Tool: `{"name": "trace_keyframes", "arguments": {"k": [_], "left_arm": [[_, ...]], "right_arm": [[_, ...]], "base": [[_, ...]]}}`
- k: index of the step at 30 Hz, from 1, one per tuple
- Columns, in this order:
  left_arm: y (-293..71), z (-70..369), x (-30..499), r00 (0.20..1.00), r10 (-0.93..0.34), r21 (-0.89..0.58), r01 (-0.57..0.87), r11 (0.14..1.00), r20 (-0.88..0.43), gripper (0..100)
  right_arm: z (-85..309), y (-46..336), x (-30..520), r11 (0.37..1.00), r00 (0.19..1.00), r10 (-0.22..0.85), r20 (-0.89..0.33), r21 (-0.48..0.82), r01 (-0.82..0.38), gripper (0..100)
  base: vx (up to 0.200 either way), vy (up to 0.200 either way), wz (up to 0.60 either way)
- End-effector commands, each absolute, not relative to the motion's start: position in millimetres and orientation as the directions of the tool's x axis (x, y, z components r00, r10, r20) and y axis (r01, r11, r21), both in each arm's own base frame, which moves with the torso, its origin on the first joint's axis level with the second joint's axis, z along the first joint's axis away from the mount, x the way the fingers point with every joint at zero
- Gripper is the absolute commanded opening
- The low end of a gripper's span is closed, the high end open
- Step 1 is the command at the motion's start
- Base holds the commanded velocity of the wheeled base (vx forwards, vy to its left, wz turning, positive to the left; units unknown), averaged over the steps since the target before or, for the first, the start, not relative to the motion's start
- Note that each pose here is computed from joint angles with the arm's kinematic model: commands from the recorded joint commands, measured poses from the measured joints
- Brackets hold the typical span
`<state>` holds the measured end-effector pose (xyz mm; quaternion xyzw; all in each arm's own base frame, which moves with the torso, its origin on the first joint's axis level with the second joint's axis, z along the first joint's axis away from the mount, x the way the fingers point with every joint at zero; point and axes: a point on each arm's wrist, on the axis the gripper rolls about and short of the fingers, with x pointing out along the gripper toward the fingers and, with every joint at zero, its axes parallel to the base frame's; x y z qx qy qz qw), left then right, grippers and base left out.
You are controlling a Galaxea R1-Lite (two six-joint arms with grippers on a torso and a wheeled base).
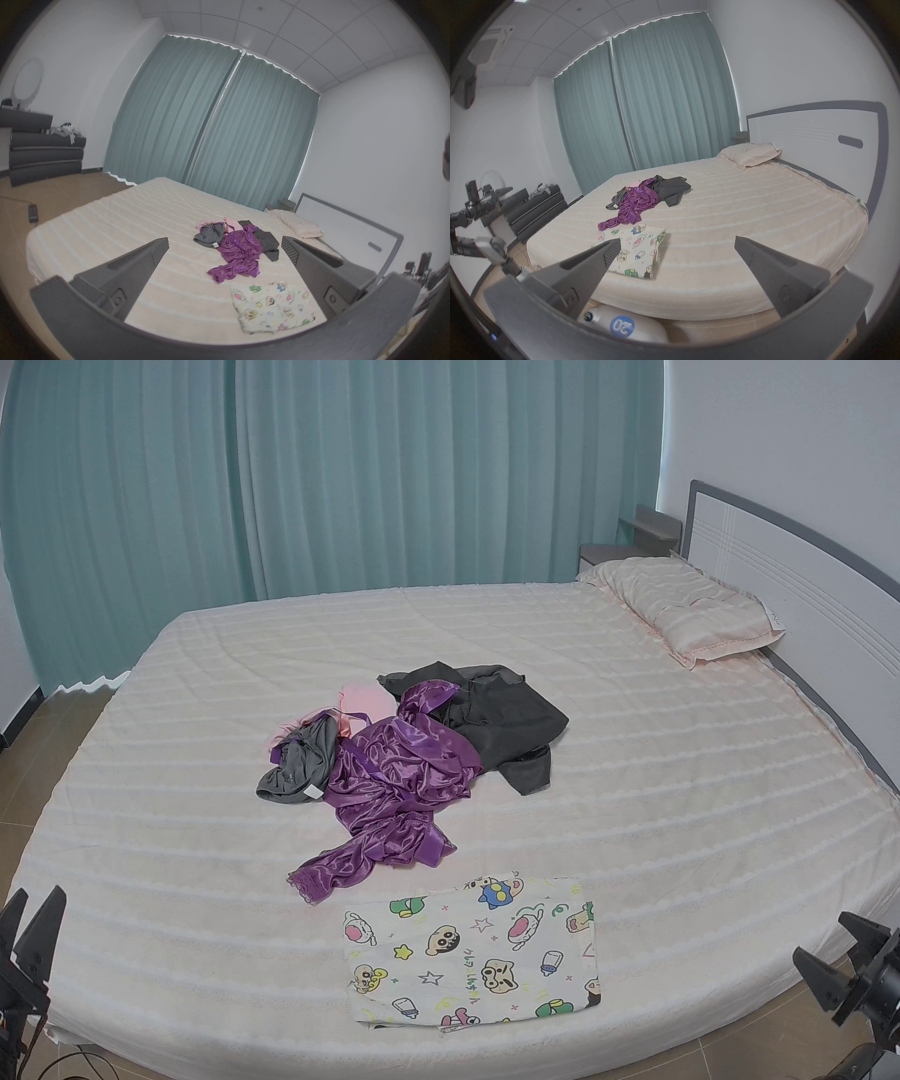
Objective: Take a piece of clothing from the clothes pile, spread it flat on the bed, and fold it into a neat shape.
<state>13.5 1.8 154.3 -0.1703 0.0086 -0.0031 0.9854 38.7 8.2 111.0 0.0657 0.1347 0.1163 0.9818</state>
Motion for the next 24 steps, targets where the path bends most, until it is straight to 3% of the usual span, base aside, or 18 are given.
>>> {"name": "trace_keyframes", "arguments": {"k": [1, 7, 13, 14, 17, 24], "left_arm": [[9.9, 135.6, -28.3, 0.993, 0.044, -0.232, -0.018, 0.973, 0.106, 100], [7.1, 131.7, -30.5, 0.986, 0.133, -0.192, -0.113, 0.975, 0.096, 100], [4.5, 110.5, -35.0, 0.974, 0.183, -0.016, -0.183, 0.983, 0.132, 100], [4.5, 110.5, -35.0, 0.974, 0.183, -0.016, -0.183, 0.983, 0.132, 100], [3.9, 86.5, -26.0, 0.986, 0.160, 0.020, -0.161, 0.987, 0.047, 100], [0.6, 77.4, -22.8, 1.000, 0.015, 0.032, -0.016, 0.999, 0.018, 100]], "right_arm": [[100.0, 1.9, -5.0, 0.967, 0.964, 0.251, -0.082, 0.060, -0.247, 100], [84.2, -0.4, -19.2, 0.974, 0.969, 0.223, -0.111, -0.009, -0.225, 100], [87.7, -1.9, -19.9, 0.999, 0.992, -0.008, -0.122, -0.049, 0.002, 100], [87.7, -1.9, -19.9, 0.999, 0.992, -0.008, -0.122, -0.049, 0.002, 100], [88.2, 0.6, -21.3, 0.989, 0.980, -0.140, -0.140, -0.073, 0.131, 100], [82.4, 2.9, -18.4, 0.999, 0.991, -0.025, -0.130, -0.038, 0.021, 100]], "base": [[0.000, 0.000, 0.00], [0.000, 0.000, 0.00], [0.000, 0.000, 0.00], [0.000, 0.000, 0.00], [0.000, 0.000, 0.00], [0.000, 0.000, 0.00]]}}
